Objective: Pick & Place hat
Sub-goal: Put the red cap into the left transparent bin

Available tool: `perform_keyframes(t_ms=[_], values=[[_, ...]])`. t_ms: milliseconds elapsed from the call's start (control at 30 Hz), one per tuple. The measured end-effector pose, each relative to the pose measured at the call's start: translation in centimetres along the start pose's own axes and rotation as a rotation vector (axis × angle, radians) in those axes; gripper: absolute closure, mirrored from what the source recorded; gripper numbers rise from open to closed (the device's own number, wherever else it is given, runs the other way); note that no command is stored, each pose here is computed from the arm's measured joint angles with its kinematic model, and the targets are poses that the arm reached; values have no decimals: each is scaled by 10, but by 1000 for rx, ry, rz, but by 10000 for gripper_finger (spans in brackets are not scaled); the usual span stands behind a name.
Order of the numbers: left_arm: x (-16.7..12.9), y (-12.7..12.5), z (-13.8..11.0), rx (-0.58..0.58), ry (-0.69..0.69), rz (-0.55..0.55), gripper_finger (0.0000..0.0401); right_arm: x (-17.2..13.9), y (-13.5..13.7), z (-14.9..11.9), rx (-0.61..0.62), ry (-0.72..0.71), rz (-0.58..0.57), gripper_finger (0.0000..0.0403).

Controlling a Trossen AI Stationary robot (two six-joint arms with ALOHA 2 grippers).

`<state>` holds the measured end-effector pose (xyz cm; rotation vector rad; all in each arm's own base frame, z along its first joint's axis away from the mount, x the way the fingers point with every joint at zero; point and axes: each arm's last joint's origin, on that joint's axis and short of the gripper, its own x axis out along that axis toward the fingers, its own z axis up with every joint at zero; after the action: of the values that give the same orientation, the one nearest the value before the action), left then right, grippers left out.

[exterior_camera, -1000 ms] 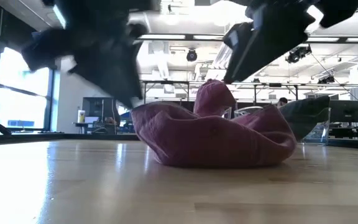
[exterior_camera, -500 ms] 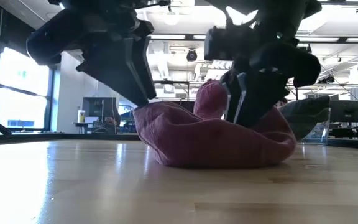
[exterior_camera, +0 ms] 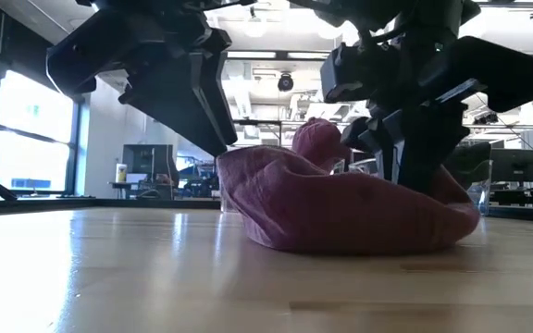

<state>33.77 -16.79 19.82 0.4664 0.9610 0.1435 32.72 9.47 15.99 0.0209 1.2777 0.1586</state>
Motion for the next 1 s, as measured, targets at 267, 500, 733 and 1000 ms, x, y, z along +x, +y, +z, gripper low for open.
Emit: perform_keyframes(t_ms=[267,500,733,1000], values=[[0,3,1,-9,-19,108,264,-44,24,-7,-52,-113,-76,380],[20,35,14,-40,-66,99,264,-75,52,-20,-15,-238,-179,388],[67,80,31,-22,-267,-230,264,-75,76,-33,-89,-207,-143,397],[123,86,25,-46,-358,-432,264,-75,84,-37,-130,-198,-123,385]])
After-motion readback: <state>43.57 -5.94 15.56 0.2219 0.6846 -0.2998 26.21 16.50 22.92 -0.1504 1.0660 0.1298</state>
